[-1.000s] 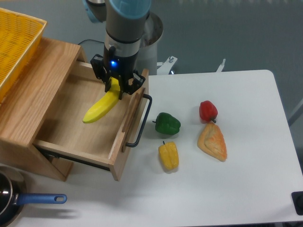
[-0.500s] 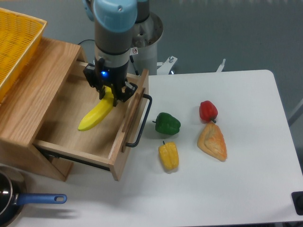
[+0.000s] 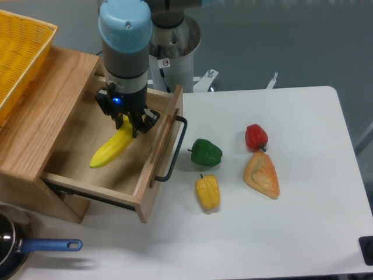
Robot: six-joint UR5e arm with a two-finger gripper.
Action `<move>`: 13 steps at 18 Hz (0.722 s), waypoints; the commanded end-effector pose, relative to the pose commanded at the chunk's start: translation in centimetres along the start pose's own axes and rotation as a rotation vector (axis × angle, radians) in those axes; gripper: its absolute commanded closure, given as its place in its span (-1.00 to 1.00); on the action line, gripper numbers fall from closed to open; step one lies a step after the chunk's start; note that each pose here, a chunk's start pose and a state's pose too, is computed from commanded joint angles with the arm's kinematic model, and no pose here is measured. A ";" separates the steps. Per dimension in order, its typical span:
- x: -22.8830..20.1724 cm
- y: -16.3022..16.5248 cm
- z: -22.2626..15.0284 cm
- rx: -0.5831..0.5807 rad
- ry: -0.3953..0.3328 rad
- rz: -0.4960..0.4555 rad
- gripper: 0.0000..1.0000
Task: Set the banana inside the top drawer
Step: 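Lower the banana into the drawer bottom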
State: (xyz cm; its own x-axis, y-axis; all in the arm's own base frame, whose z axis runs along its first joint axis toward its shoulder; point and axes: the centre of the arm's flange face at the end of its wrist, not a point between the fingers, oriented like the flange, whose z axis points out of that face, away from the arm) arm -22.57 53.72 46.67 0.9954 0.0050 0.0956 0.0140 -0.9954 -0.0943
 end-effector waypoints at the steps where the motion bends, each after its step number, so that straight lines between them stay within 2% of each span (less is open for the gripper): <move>1: 0.1 -0.1 0.1 -0.002 0.000 0.001 0.09; 13: 0.8 -0.7 1.2 -0.030 -0.006 0.016 0.03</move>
State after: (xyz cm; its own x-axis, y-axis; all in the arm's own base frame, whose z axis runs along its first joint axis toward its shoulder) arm -21.64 54.57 45.62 0.9961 -0.0107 0.0879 -0.0048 -0.9978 -0.0665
